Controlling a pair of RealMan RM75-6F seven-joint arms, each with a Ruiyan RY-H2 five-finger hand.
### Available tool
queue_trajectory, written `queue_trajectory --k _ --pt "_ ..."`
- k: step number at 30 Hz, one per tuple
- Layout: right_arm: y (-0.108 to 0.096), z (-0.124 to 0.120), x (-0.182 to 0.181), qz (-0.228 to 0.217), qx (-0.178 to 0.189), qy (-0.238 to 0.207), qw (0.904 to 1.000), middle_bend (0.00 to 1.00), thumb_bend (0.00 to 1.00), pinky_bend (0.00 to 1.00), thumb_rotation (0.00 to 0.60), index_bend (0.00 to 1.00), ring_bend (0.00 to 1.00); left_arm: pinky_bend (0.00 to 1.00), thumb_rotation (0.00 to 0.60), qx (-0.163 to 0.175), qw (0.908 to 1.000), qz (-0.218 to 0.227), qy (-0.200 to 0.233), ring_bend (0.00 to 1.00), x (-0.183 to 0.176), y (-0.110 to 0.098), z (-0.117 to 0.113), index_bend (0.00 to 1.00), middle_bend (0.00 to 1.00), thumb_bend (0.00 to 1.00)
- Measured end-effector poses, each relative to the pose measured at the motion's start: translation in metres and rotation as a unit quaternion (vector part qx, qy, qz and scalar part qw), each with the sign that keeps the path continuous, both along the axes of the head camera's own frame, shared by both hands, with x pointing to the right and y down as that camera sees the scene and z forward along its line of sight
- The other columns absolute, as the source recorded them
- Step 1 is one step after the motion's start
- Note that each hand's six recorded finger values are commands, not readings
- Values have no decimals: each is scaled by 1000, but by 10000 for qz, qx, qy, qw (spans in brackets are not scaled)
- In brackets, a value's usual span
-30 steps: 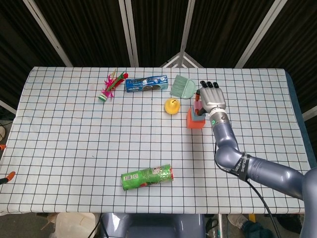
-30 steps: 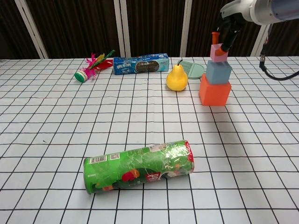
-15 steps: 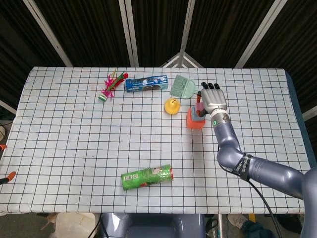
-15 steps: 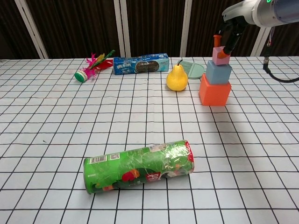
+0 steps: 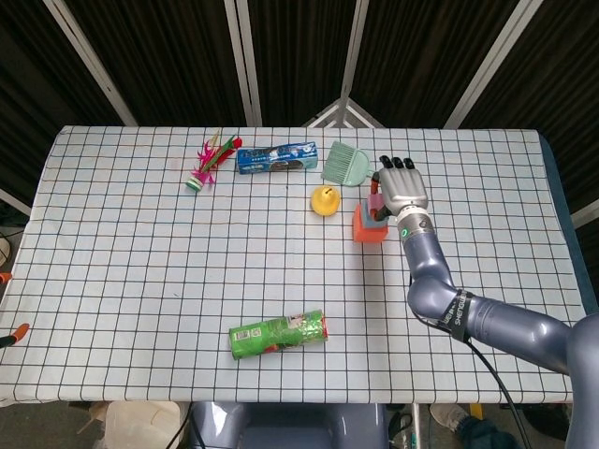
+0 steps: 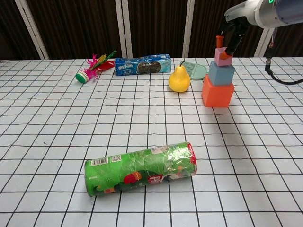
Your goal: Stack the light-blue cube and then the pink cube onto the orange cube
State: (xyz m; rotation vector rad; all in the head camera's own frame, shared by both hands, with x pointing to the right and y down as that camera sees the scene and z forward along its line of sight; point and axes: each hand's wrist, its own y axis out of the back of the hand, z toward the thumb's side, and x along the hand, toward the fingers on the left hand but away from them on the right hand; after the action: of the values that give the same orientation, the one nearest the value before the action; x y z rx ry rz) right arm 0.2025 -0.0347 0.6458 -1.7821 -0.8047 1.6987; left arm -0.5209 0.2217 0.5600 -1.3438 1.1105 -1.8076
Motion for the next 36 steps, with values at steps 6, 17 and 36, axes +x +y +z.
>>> queue_trajectory --k 6,17,36 --pt "0 0 2 -1 -3 24 10000 95 385 0 600 514 64 18 600 -6 10000 3 -3 0 0 0 0 219 13 206" --pt "1 -3 -1 -70 8 7 10000 94 386 0 600 514 64 18 600 1 10000 0 4 0 1 0 0 219 13 206" --pt "0 -2 -2 -53 38 5 10000 94 346 0 600 514 64 18 600 -1 10000 2 7 0 0 0 0 219 13 206"
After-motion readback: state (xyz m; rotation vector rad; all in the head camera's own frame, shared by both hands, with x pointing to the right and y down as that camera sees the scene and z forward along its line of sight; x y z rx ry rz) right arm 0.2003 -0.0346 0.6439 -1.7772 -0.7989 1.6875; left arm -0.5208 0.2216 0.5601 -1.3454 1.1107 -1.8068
